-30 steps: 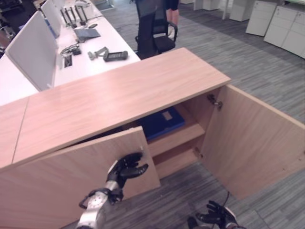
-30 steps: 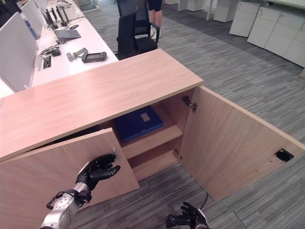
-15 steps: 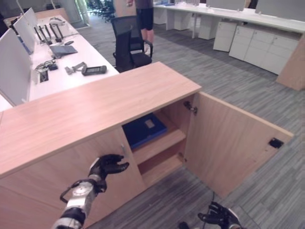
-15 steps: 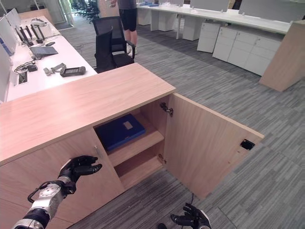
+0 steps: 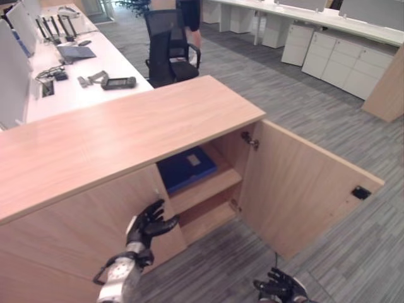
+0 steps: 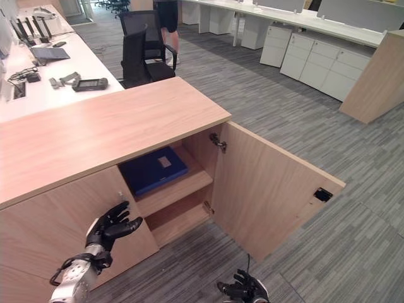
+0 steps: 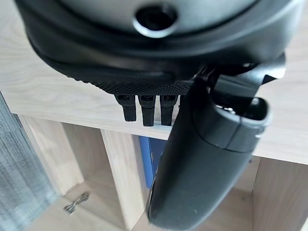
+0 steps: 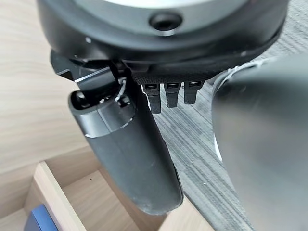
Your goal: Put the empty folder in the office cabinet
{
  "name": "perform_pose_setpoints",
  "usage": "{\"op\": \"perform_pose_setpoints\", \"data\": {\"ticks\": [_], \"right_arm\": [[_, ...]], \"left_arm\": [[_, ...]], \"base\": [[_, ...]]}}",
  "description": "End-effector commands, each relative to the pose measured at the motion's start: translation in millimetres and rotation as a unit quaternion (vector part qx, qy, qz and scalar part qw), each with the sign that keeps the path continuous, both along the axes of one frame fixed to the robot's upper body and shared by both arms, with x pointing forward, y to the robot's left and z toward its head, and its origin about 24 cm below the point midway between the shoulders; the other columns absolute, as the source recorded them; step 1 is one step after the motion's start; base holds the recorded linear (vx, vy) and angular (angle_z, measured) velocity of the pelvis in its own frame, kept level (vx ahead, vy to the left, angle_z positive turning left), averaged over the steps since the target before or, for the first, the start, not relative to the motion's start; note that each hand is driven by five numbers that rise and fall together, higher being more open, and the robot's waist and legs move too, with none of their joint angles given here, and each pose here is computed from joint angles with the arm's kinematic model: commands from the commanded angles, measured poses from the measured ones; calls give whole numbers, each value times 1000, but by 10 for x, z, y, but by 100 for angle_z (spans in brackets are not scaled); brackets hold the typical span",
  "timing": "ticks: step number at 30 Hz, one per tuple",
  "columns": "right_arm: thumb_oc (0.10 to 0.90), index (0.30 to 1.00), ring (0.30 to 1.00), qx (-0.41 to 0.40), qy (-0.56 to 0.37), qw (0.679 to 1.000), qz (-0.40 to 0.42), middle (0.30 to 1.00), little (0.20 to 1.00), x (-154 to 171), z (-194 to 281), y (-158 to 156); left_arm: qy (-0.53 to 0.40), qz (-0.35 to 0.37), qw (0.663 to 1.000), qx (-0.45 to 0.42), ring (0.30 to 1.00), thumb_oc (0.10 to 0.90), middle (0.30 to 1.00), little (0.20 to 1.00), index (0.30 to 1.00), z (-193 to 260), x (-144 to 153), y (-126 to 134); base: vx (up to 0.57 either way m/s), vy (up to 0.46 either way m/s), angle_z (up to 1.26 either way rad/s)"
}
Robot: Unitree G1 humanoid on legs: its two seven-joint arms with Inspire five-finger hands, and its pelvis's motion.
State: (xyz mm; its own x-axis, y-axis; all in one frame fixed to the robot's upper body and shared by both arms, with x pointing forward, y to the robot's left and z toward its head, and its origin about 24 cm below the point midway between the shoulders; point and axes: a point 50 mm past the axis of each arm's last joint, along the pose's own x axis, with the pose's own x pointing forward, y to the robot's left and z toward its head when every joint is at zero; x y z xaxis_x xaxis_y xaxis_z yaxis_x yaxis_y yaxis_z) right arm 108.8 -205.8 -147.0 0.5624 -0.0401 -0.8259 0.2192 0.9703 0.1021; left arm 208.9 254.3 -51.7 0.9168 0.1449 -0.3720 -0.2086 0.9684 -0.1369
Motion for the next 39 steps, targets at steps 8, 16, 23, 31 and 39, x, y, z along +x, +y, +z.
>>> {"op": "perform_pose_setpoints", "data": {"ticks": [8, 16, 23, 31, 39], "right_arm": [[800, 900, 900, -67, -55, 996, 8, 900, 900, 319, 206, -417], [800, 900, 900, -79, -69, 994, -34, 900, 900, 341, 279, -618], [800, 900, 900, -73, -82, 994, -13, 900, 900, 486, 296, -489], [800, 900, 900, -55, -40, 997, -33, 900, 900, 255, 147, -415], [800, 900, 900, -138, -103, 979, -110, 900, 900, 625, 544, -1103]], "left_arm": [[-66, -126, 987, -71, 900, 800, 900, 900, 900, 102, 173, -610], [-17, -128, 989, -75, 900, 800, 900, 900, 900, -90, 59, -665], [28, -139, 988, -62, 900, 800, 900, 900, 900, -255, -54, -715], [86, -150, 984, -47, 900, 800, 900, 900, 900, -457, -329, -676], [130, -198, 972, 8, 900, 800, 900, 900, 900, -562, -452, -605]], "base": [[40, -297, -13], [71, -190, -27], [101, -98, -59], [21, 61, -37], [-12, -7, -5]]}}
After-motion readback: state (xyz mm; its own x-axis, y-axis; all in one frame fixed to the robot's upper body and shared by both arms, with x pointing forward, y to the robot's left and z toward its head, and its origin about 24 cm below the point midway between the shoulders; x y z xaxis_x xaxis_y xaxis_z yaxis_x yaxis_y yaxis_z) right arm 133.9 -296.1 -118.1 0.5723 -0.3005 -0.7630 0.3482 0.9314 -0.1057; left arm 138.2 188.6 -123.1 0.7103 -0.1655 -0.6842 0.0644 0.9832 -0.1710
